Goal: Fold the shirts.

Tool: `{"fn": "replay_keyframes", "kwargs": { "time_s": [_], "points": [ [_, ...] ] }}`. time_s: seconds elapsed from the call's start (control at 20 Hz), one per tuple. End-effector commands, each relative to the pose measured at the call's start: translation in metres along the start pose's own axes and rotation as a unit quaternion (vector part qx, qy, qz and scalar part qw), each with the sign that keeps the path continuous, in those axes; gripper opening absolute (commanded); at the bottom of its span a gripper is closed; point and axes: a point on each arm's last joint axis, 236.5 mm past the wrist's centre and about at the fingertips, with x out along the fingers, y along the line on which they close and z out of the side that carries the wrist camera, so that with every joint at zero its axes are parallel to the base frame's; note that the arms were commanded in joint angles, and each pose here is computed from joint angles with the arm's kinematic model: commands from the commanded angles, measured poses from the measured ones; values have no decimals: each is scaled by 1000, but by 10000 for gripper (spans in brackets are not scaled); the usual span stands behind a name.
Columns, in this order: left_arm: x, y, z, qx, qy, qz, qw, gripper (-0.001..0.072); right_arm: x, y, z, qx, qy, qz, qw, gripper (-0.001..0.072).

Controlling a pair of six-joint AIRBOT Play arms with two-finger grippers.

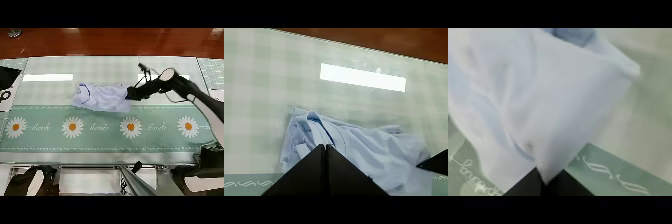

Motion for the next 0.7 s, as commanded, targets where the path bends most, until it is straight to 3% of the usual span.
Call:
{"fn": "replay_keyframes", "kwargs": {
  "time_s": [0.0, 0.3, 0.65],
  "points": [
    [3, 4, 6, 0, -12, 4, 1000, 15, -99, 22, 34, -41, -65, -25, 997, 19],
    [24, 17, 2, -18, 10, 9, 1000, 15, -308, 9, 36, 37, -190, -104, 976, 20],
    [35, 25, -3, 4, 26, 11, 1000, 15, -441, -77, -72, 255, -246, -208, 912, 20]
  ]
}}
